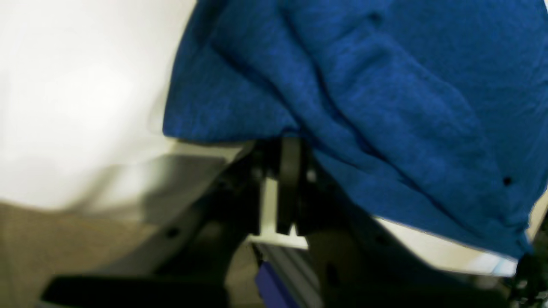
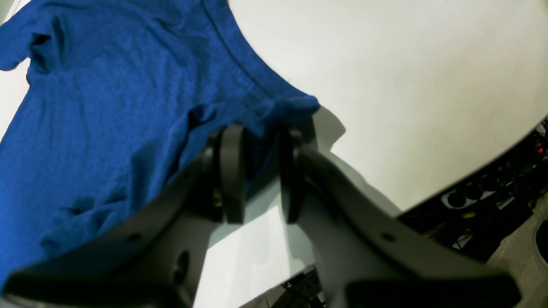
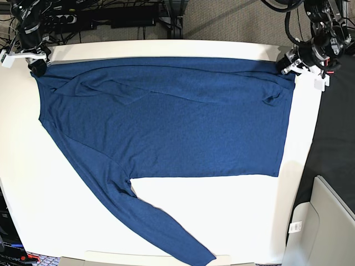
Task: Fold the T-shirt properly
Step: 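Release the shirt and move both grippers toward the shirt's sides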
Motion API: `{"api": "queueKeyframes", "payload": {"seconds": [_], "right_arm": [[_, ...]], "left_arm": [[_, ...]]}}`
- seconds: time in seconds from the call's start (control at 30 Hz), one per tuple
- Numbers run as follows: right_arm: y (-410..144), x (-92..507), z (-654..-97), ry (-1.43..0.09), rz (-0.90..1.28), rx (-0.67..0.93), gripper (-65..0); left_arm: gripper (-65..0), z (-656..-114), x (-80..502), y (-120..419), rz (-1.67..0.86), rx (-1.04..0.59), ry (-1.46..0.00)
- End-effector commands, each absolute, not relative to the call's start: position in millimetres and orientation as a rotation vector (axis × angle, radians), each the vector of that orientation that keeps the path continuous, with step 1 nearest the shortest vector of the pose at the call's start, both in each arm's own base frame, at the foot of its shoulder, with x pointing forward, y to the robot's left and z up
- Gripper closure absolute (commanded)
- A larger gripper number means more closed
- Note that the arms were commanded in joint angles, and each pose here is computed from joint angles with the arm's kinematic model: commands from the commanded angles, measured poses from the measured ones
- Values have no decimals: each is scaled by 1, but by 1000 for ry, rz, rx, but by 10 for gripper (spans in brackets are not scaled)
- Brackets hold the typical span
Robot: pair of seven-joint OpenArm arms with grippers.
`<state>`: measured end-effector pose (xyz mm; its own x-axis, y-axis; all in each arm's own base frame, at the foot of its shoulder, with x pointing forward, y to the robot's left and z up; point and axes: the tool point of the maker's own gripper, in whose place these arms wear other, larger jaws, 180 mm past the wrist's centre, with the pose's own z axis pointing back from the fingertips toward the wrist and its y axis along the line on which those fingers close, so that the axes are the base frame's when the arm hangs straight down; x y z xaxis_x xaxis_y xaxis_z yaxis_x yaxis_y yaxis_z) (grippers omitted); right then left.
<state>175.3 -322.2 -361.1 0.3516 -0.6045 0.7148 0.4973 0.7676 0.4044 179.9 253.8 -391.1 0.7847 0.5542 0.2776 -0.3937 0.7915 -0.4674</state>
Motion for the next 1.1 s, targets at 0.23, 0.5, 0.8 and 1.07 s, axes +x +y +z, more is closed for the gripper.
{"api": "queueKeyframes", "payload": {"seconds": [0.23, 0.5, 0.8, 1.07], "right_arm": [[-324, 178, -341, -1070, -726, 173, -141], [-340, 170, -304, -1157, -692, 139, -142], [-370, 175, -256, -1285, -643, 25, -239], [-365, 244, -243, -1313, -518, -11, -240]], "left_arm": [[-169, -349, 175, 280, 509, -318, -534], [-170, -319, 239, 287, 517, -378, -697], [-170, -324, 323, 272, 496, -439, -704], [-169, -334, 382, 261, 528, -508, -698]]}}
